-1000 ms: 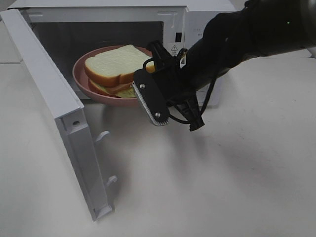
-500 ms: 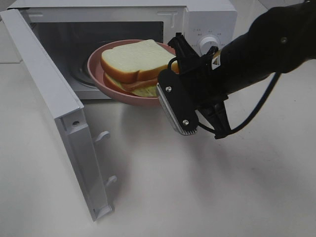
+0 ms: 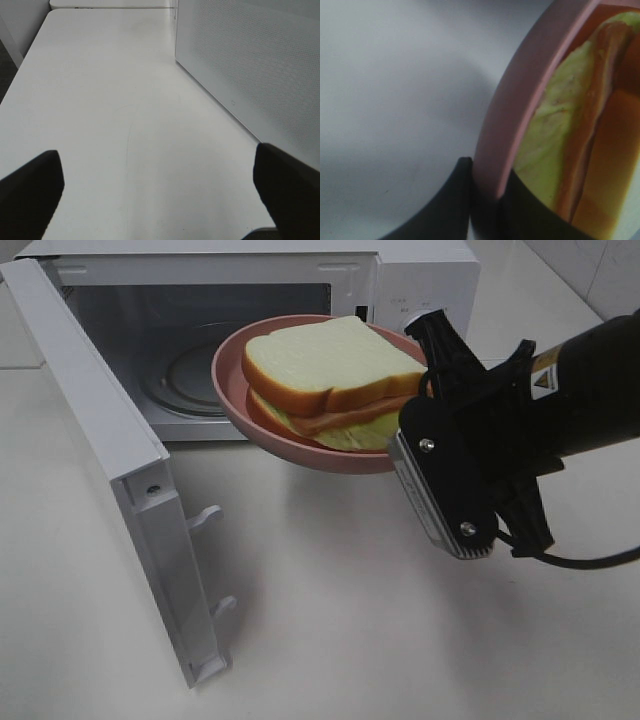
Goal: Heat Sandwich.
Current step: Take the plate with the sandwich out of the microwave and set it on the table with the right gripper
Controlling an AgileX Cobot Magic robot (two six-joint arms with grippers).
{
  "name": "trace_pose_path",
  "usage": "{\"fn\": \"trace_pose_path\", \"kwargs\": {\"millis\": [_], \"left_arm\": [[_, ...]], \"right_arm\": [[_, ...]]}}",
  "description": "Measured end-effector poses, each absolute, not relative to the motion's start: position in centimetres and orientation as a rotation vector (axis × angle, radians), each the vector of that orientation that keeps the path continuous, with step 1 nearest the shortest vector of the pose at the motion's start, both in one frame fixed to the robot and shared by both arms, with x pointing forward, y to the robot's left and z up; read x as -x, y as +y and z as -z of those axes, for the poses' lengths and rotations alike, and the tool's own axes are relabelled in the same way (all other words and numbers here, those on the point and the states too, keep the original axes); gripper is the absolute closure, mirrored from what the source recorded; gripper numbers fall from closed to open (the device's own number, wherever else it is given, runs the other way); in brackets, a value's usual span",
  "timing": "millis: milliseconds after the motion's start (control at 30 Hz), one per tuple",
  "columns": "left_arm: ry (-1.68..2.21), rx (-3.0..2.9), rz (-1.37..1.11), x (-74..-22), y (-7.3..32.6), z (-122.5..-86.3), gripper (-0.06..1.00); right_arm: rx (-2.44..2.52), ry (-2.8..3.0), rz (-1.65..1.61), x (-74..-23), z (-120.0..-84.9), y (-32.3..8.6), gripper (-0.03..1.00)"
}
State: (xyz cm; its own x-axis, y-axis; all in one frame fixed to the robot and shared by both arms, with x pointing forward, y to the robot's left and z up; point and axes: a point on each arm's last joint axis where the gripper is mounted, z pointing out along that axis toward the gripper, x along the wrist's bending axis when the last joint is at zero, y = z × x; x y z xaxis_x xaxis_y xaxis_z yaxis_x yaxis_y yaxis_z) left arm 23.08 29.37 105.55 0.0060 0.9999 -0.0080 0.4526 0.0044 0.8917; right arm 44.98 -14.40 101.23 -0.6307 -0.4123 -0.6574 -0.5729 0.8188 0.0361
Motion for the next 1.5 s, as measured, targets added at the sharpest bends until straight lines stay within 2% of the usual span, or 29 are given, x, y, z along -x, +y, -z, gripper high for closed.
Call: {"fn": "trace_pose_path", "kwargs": {"millis": [700,1500], "left_arm": [[1.543,-1.544,-0.939,-23.1,29.4,-105.6,-0.03],[1.543,-1.544,-0.939,-23.1,29.4,-105.6,-0.03]], "right_arm": [[0.584,2.405,-0.236,-38.2,-102.5,-20.3,0.86],[0.111,2.481,-0.065,-35.9,-103.9,-24.5,0.86]]}}
